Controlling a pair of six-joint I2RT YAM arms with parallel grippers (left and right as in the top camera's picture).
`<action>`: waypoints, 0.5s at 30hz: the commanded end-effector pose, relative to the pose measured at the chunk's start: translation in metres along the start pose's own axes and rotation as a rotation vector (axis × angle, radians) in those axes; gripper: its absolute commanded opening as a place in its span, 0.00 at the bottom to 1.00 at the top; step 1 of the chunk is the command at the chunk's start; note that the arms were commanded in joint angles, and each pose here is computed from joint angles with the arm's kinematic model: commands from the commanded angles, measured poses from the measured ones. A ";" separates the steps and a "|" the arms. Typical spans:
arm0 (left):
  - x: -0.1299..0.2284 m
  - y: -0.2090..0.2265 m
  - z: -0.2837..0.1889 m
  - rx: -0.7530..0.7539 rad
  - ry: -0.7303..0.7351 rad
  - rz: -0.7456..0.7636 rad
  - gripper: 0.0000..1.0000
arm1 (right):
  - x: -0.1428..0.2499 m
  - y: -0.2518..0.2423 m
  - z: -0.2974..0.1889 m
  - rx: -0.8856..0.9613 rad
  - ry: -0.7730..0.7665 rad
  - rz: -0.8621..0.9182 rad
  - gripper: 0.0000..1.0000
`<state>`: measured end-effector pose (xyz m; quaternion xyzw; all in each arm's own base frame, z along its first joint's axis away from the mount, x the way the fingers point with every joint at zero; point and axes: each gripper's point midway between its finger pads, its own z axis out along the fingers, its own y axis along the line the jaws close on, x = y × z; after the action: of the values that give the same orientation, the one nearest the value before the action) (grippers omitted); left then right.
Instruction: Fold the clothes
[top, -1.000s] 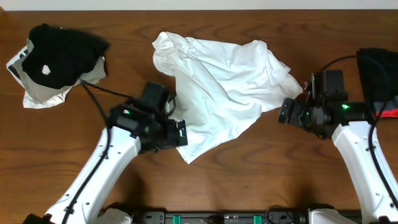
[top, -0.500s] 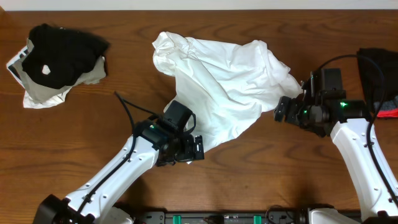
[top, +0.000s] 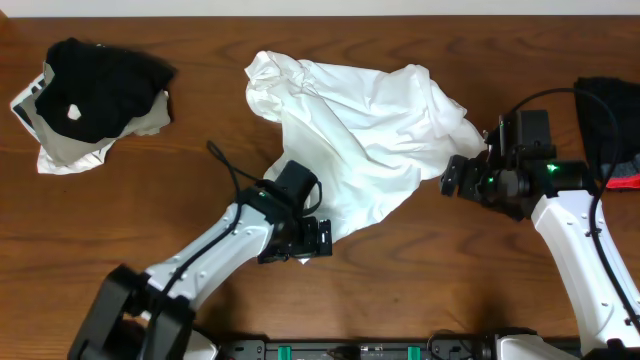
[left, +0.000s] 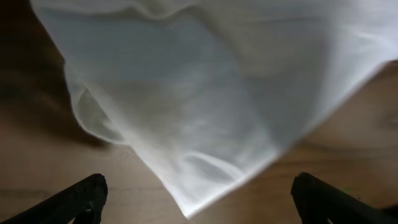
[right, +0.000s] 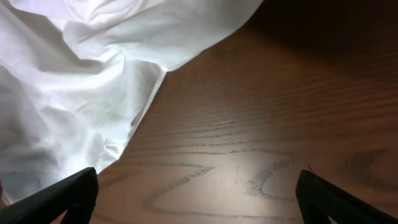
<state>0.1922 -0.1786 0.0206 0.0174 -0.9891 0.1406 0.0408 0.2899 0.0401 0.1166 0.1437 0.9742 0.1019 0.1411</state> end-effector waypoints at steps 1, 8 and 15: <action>0.002 0.001 0.008 0.001 0.019 0.039 0.97 | 0.002 0.000 0.002 -0.002 0.010 -0.010 0.99; -0.008 -0.010 0.008 0.047 -0.019 0.092 0.97 | 0.002 0.000 0.002 -0.001 0.010 -0.010 0.99; -0.006 -0.014 0.008 0.064 -0.010 0.105 0.96 | 0.002 0.000 0.002 -0.002 0.010 -0.010 0.99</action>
<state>0.2028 -0.1913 0.0172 -0.0170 -0.9853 0.1688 0.0207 0.2897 0.0401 0.1165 0.1437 0.9743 0.1020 0.1406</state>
